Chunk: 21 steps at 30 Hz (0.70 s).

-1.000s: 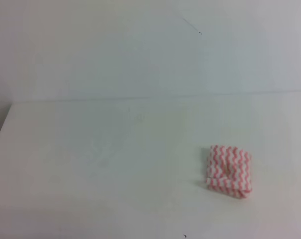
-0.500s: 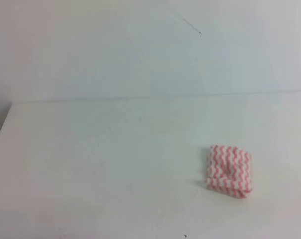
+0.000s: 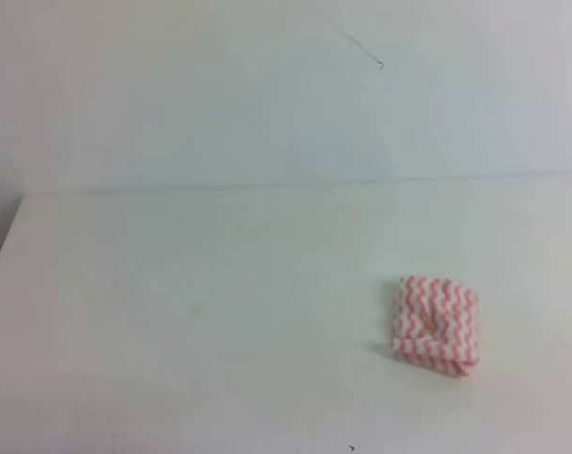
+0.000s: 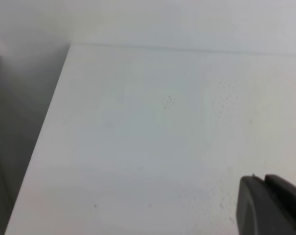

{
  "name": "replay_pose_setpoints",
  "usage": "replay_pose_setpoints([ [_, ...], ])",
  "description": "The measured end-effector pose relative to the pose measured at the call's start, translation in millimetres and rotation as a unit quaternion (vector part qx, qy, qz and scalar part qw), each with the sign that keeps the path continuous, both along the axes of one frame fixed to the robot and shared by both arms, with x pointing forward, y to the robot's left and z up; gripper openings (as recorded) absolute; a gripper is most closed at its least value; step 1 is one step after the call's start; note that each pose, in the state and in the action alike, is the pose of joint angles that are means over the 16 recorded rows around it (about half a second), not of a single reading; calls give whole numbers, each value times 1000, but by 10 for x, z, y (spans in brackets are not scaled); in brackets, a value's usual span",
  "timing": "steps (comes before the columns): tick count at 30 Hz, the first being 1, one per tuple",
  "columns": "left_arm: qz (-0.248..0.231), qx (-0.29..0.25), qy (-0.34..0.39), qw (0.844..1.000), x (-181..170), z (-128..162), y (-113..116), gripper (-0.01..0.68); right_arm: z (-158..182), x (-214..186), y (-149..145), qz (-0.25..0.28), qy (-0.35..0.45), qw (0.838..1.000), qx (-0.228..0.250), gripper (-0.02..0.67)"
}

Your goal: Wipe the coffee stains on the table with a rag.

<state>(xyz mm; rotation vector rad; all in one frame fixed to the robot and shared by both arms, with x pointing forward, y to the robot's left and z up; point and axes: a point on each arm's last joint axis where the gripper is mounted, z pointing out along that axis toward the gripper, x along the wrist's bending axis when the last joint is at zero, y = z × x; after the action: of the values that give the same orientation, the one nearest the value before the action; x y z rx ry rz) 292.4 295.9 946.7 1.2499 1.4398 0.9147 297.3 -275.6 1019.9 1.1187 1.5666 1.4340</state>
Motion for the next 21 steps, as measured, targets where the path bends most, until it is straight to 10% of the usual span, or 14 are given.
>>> replay_pose_setpoints([
  [21,1,0,3,1000,2,-4,1,0,-588,-45,-265,-218,42,975,-2,-2],
])
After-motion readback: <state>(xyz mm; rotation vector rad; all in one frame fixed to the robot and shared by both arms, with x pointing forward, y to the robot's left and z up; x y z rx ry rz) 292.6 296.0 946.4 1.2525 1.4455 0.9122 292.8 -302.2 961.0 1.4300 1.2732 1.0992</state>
